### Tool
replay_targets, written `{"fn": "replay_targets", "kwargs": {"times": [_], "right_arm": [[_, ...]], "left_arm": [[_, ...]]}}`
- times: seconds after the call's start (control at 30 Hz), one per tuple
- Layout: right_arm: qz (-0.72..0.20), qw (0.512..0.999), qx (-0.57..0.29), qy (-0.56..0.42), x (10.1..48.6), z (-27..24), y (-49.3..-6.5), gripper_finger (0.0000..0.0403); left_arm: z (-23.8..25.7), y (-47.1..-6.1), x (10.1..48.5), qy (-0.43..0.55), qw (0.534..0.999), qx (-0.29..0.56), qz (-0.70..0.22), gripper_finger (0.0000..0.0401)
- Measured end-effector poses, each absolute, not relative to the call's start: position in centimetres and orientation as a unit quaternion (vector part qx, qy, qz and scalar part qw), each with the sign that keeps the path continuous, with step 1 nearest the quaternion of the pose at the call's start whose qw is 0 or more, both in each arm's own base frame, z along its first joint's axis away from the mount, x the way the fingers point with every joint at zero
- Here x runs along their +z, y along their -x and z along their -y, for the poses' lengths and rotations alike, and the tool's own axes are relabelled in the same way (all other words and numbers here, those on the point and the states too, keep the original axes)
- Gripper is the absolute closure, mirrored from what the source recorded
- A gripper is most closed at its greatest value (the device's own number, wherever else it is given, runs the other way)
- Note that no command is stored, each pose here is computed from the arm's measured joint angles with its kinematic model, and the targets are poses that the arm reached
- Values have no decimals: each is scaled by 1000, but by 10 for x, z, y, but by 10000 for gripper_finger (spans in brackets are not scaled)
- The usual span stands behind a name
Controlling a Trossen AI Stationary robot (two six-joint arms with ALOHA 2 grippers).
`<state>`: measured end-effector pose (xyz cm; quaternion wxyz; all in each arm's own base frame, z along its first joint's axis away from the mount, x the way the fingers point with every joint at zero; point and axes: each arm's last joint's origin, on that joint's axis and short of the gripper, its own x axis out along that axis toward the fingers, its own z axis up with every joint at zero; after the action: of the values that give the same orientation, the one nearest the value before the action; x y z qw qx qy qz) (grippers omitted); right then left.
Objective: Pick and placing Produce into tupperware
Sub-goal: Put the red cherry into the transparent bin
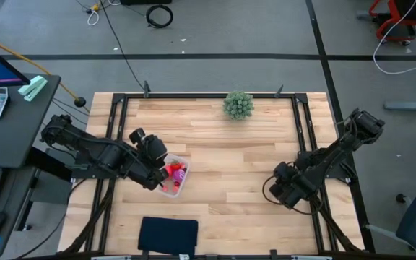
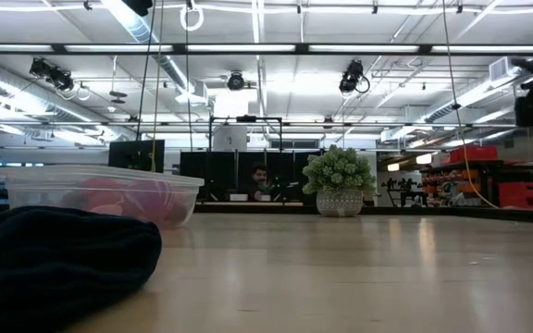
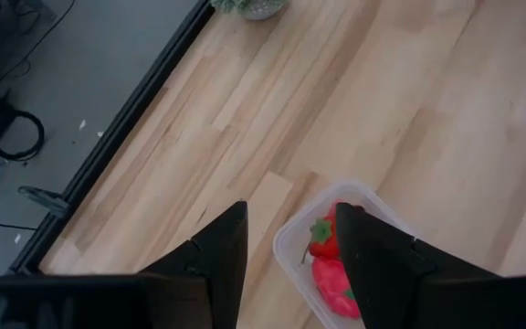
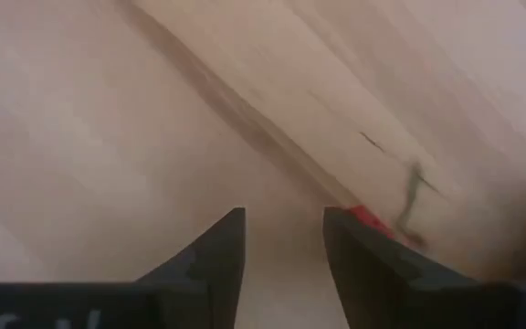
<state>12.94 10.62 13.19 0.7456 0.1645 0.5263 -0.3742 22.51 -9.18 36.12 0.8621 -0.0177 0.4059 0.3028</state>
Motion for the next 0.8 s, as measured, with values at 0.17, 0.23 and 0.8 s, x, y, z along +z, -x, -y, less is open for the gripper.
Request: {"fn": "replay_targets", "kwargs": {"times": [0.17,0.23,0.8], "right_arm": [[-548,707,-413,-171,133,-103,-120,234],[-536,714,-414,-175,133,-104,-121,233],[-500,711,-450,-203,133,-99,-125,254]], "left_arm": [[92,-225,361,18,862,303,-405,229],[92,-225,361,18,862,303,-405,229],[92,-225,361,22,862,304,-404,229]]}}
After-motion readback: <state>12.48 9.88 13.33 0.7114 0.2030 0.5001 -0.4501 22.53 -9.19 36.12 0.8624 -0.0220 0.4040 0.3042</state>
